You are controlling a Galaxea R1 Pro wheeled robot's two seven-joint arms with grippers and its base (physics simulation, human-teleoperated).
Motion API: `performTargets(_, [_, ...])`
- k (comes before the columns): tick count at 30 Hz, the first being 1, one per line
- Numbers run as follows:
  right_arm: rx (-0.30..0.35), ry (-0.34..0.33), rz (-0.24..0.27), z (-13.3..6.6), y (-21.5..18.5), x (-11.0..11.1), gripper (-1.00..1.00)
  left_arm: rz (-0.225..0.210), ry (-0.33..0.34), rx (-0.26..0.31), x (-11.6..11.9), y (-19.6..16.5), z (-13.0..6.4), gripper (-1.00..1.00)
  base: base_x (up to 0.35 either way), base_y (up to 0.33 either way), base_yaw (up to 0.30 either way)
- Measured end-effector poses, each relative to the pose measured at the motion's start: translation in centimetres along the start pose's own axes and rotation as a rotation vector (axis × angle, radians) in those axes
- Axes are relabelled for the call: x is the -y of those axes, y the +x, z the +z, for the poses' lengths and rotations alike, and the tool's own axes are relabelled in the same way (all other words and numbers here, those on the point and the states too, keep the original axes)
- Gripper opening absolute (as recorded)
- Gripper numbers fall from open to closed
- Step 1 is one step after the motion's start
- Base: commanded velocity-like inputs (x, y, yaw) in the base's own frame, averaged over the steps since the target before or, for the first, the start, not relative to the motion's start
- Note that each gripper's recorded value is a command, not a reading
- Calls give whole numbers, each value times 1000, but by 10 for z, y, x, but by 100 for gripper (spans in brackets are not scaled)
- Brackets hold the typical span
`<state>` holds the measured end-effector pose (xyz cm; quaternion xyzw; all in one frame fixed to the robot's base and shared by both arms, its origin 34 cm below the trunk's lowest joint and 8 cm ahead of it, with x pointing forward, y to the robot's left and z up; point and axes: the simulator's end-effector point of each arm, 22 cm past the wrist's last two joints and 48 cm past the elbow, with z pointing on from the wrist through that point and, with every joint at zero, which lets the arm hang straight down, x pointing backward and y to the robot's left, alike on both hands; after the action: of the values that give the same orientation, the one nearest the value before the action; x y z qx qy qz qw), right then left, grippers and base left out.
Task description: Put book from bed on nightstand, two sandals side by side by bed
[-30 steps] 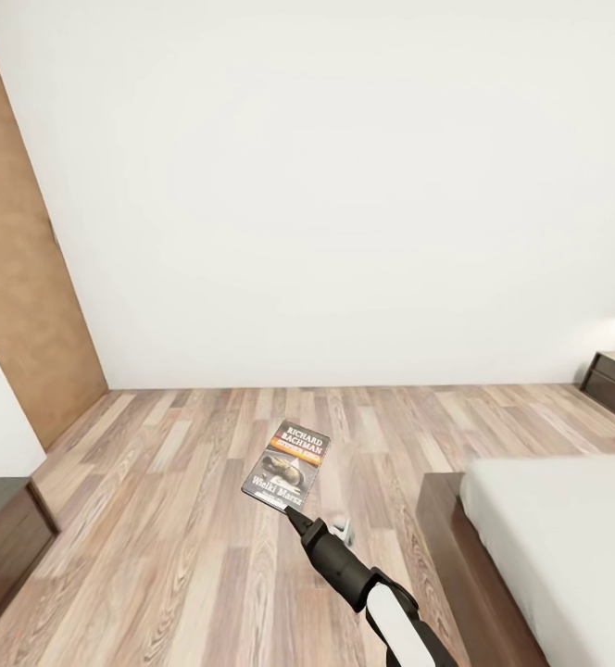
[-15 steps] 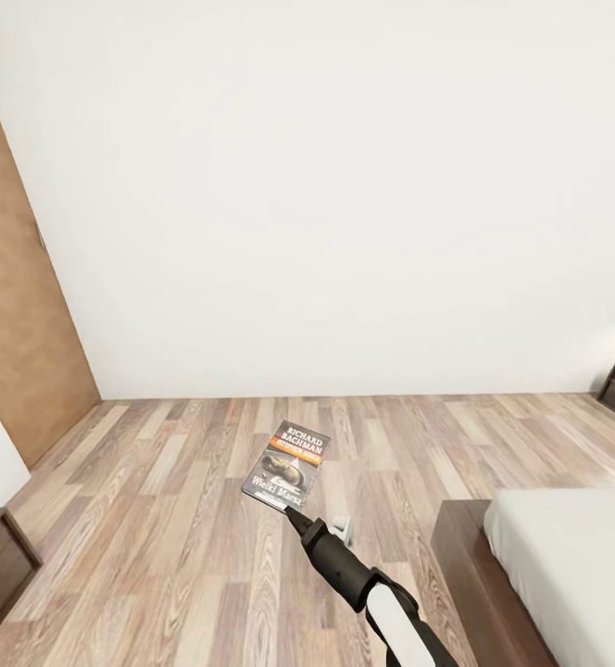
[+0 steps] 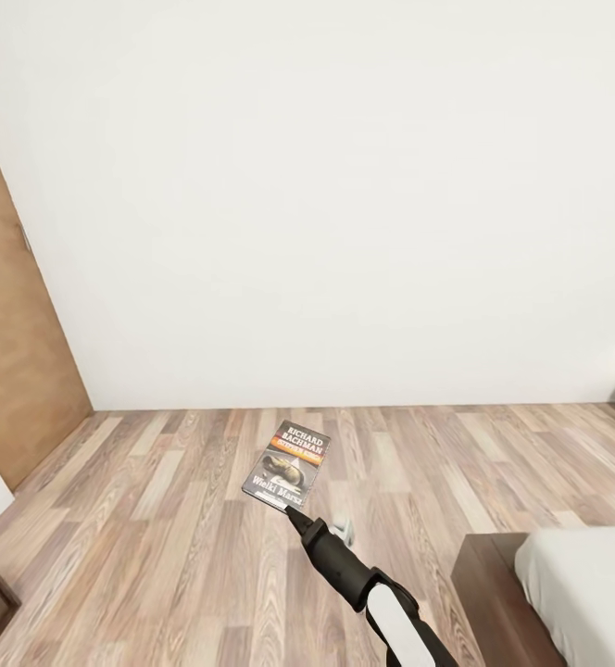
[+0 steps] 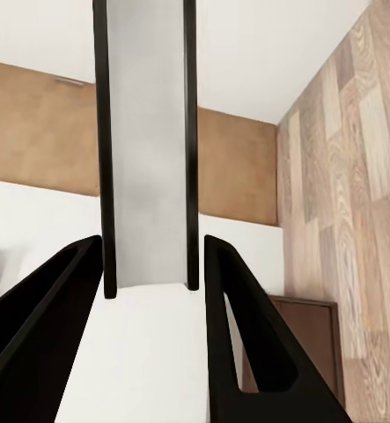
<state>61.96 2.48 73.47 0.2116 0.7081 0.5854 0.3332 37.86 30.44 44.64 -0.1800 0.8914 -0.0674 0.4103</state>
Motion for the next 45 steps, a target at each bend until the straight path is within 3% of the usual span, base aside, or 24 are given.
performTargets(17, [0, -16, 0, 0, -1, -3, -100, 0, 1, 0, 0, 0, 0, 100, 343, 80, -22])
performTargets(45, [-1, -26, -2, -1, 0, -5, -100, 0, 0, 0, 0, 0, 0, 100, 325, 166, -252])
